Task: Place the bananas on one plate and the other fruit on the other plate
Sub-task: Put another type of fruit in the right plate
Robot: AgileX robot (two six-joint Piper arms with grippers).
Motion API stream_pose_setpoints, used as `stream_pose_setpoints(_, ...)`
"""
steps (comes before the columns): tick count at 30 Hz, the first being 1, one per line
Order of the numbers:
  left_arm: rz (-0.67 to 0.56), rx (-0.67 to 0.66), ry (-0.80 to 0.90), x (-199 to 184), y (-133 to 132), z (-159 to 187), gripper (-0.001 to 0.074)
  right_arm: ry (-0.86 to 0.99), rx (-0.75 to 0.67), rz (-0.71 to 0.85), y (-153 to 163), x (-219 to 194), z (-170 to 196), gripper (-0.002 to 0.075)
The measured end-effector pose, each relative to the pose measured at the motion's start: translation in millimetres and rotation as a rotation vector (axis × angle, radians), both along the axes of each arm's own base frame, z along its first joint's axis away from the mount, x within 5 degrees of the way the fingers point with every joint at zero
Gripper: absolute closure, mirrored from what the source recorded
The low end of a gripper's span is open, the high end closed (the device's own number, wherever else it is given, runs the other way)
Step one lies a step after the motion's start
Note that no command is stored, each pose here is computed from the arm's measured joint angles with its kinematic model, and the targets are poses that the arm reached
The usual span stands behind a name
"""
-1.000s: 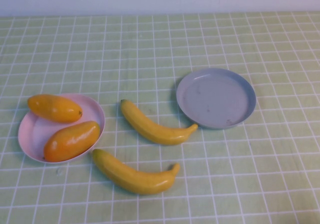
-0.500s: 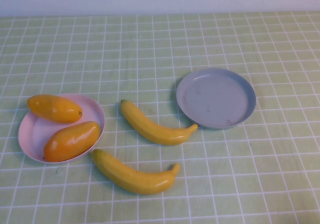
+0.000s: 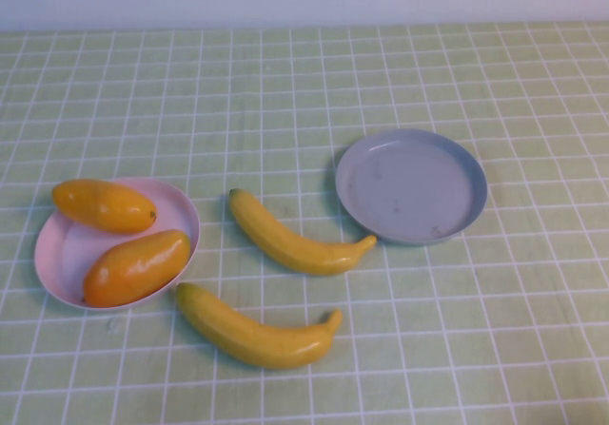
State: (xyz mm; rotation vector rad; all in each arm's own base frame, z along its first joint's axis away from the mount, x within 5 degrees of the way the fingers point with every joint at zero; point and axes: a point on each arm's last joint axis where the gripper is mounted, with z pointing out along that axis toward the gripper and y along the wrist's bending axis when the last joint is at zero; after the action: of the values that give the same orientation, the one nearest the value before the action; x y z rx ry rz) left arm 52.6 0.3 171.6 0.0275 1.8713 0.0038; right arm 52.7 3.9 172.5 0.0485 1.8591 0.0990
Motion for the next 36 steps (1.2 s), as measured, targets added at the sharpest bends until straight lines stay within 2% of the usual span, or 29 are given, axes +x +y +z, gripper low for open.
stream_pose_setpoints(15, 0.000, 0.000, 0.000, 0, 0, 0, 0.0732, -0.031, 0.011, -0.003, 0, 1, 3, 0.0743)
stream_pose_setpoints(18, 0.000, 0.000, 0.000, 0, 0, 0, 0.0732, -0.110, 0.098, -0.011, 1, 2, 10, 0.0743)
stream_pose_setpoints(22, 0.000, 0.000, 0.000, 0, 0, 0, 0.0732, -0.205, 0.318, -0.035, 2, 3, 20, 0.0743)
stream_pose_setpoints(27, 0.000, 0.000, 0.000, 0, 0, 0, 0.0732, -0.280, 0.522, -0.073, 0, 4, 28, 0.0743)
stream_pose_setpoints(32, 0.000, 0.000, 0.000, 0, 0, 0, 0.0732, -0.181, 0.580, 0.009, 10, 2, 50, 0.0743)
stream_pose_setpoints(36, 0.000, 0.000, 0.000, 0, 0, 0, 0.0732, -0.001, 0.493, 0.097, 20, 8, 80, 0.0743)
